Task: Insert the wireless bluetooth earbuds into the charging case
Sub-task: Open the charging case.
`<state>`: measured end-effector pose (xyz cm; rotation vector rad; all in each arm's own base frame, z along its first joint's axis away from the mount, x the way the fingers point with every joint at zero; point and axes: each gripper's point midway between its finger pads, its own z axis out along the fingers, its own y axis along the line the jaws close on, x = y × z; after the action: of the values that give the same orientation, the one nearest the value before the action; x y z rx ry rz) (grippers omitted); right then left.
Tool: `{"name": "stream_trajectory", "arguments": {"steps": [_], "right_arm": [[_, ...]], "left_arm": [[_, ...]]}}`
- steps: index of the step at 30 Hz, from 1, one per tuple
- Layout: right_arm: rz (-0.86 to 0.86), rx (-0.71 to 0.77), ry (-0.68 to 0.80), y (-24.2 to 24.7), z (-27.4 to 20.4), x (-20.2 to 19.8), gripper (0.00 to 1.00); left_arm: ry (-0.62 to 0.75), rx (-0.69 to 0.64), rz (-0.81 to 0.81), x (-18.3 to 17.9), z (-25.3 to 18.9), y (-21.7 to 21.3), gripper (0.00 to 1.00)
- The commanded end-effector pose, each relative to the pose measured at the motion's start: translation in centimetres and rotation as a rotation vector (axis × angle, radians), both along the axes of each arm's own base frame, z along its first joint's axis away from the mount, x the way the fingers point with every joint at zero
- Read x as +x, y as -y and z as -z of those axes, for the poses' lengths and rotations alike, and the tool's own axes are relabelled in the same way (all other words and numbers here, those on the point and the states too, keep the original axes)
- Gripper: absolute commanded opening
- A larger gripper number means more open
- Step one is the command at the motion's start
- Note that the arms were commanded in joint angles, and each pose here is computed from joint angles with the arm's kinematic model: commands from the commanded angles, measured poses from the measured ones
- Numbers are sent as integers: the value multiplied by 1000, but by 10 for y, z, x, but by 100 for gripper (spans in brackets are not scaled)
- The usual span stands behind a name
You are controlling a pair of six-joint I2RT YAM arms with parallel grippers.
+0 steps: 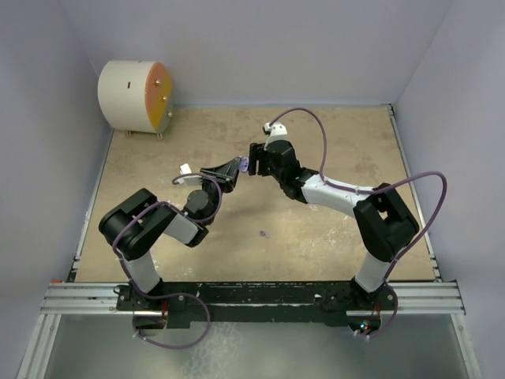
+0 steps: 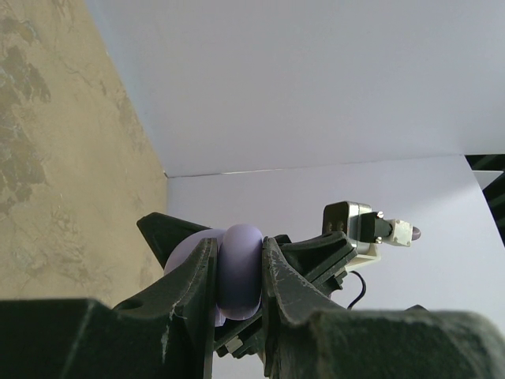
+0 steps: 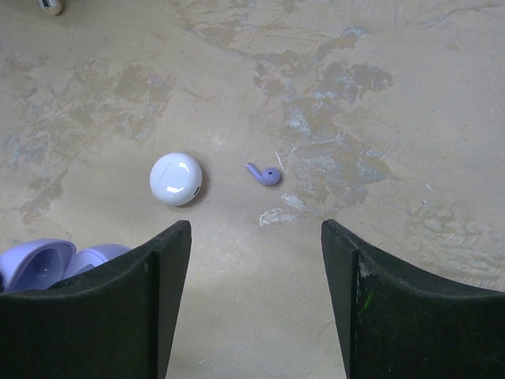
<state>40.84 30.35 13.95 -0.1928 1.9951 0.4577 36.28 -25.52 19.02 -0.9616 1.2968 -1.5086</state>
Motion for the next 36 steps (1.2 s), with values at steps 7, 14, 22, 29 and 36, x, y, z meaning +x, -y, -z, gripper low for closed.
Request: {"name": "stream_trajectory", "arguments": {"steps": [7, 14, 22, 29, 36], "right_arm": [[-77, 175, 122, -28, -68, -9, 71], [-36, 142, 118, -9, -65, -12, 71], [12, 103, 116, 13, -64, -18, 71], [46, 83, 122, 32, -65, -27, 72], [54, 74, 116, 37, -62, -29, 72]], "left_arm": [[10, 0, 224, -30, -3, 43, 0], [-8, 30, 205, -28, 0, 40, 0], [-27, 80, 178, -26, 2, 36, 0], [-53, 106, 151, -23, 10, 29, 0], [-58, 108, 140, -21, 10, 23, 0]]}}
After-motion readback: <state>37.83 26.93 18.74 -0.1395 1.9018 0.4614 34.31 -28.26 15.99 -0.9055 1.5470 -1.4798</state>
